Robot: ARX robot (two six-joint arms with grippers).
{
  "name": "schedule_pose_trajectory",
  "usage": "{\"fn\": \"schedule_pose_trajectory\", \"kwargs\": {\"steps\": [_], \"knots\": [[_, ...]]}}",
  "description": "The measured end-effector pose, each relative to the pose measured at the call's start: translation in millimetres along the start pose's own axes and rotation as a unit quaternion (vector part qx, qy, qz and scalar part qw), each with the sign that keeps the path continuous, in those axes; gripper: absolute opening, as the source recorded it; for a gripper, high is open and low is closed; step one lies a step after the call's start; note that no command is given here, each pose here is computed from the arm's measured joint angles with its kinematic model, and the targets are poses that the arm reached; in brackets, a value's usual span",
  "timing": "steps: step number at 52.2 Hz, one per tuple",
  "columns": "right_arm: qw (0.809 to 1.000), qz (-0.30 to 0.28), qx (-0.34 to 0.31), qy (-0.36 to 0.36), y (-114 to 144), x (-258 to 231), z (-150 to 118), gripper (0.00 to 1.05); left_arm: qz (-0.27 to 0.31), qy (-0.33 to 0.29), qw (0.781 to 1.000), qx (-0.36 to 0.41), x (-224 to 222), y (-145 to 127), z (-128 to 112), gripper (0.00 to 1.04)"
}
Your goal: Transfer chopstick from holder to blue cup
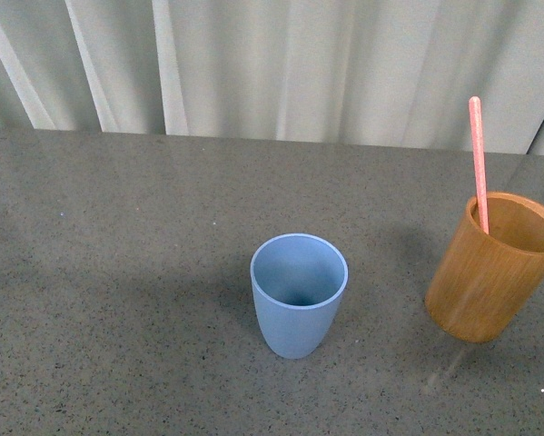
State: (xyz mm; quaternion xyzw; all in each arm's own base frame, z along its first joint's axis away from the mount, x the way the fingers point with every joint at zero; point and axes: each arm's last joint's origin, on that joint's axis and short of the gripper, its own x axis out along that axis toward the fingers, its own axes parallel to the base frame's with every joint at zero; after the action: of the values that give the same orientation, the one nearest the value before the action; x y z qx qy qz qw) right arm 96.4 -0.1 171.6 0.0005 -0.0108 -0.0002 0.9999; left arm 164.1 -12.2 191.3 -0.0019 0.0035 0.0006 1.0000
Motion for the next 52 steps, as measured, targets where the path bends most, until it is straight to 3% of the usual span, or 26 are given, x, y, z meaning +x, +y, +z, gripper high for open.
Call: {"fn": "schedule_pose_trajectory", "kwargs": {"steps": [24,52], "knots": [[1.0,0.0,0.0,0.0,0,0,0,0.95,0.0,-0.008,1.0,-0.001,-33,12,-21,0.04],[1.0,0.0,0.0,0.0,0,0,0,0.95,-0.002,-0.015,1.0,0.0,-48,12,-18,0.04]]}}
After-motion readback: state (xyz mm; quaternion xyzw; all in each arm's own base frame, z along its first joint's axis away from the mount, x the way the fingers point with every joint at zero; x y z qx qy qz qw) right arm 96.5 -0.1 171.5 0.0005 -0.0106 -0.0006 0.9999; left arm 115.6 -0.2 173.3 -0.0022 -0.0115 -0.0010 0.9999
